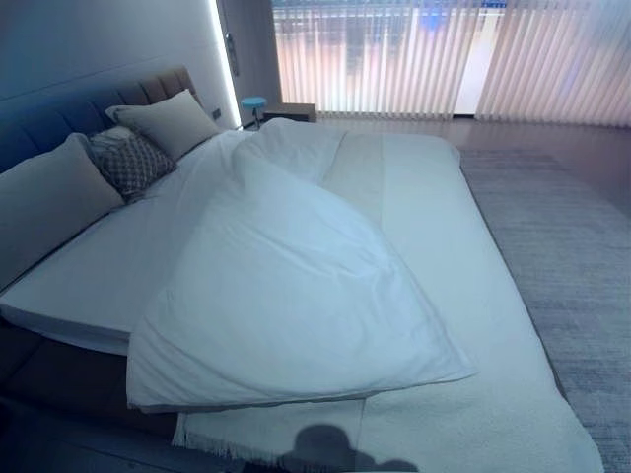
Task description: Make the bed
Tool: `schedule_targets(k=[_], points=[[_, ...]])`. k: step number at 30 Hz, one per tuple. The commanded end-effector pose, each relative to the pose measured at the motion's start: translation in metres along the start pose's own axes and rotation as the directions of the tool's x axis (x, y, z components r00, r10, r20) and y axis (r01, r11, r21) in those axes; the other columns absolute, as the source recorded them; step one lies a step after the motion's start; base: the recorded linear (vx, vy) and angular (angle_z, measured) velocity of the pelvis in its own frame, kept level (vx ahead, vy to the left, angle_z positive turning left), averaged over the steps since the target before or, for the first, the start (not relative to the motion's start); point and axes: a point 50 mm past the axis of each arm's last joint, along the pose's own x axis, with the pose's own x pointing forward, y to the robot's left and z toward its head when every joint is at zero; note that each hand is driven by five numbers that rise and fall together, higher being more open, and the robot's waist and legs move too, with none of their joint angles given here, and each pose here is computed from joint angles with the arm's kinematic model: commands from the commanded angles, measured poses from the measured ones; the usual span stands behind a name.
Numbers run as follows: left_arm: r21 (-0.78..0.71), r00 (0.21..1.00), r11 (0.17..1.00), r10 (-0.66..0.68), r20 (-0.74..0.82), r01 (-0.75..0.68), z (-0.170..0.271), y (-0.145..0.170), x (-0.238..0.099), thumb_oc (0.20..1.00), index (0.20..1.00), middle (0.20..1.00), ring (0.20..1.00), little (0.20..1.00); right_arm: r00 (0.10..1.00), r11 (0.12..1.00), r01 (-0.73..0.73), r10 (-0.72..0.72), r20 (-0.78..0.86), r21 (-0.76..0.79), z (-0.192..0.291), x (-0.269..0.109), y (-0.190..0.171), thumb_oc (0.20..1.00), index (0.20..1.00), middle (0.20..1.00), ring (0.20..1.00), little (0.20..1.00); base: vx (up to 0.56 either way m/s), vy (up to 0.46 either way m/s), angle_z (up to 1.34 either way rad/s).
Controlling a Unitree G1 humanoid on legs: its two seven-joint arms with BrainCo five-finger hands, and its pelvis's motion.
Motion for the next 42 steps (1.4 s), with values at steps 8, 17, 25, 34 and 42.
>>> schedule_targets(k=[8, 17, 25, 34, 42], points=[[-0.003, 1.000, 1.000, 0.011, 0.021, -0.011, 0.011, 0.006, 0.002, 1.000, 1.000, 1.000, 1.000, 1.000, 0.998, 0.999, -0.008, 0.011, 0.060, -0.045, 0.025, 0.002, 0.003, 1.000, 1.000, 1.000, 1.000, 1.000, 0.02, 0.018, -0.01], [-0.017, 1.000, 1.000, 0.015, 0.008, -0.015, 0.008, 0.005, 0.002, 1.000, 1.000, 1.000, 1.000, 1.000, 0.997, 0.999, -0.018, 0.016, 0.069, 0.041, 0.028, 0.002, 0.005, 1.000, 1.000, 1.000, 1.000, 1.000, 0.01, 0.003, 0.00], [-0.022, 0.999, 0.999, 0.033, 0.034, -0.033, 0.018, 0.006, 0.003, 1.000, 1.000, 1.000, 1.000, 1.000, 0.988, 0.953, -0.038, -0.010, 0.155, 0.300, 0.057, 0.001, 0.002, 1.000, 1.000, 1.000, 1.000, 1.000, 0.00, 0.002, 0.00], [-0.083, 0.980, 0.994, 0.090, 0.179, -0.076, 0.070, 0.012, 0.003, 1.000, 1.000, 1.000, 1.000, 1.000, 0.897, 0.695, -0.231, -0.118, 0.425, 0.681, 0.163, -0.021, -0.016, 1.000, 1.000, 1.000, 1.000, 1.000, -0.09, 0.017, 0.01], [-0.134, 0.969, 0.990, 0.084, 0.233, -0.054, 0.091, 0.004, 0.001, 1.000, 1.000, 1.000, 1.000, 1.000, 0.791, 0.466, -0.415, -0.239, 0.563, 0.781, 0.250, -0.061, -0.044, 1.000, 1.000, 1.000, 1.000, 1.000, 0.00, 0.002, 0.00]])
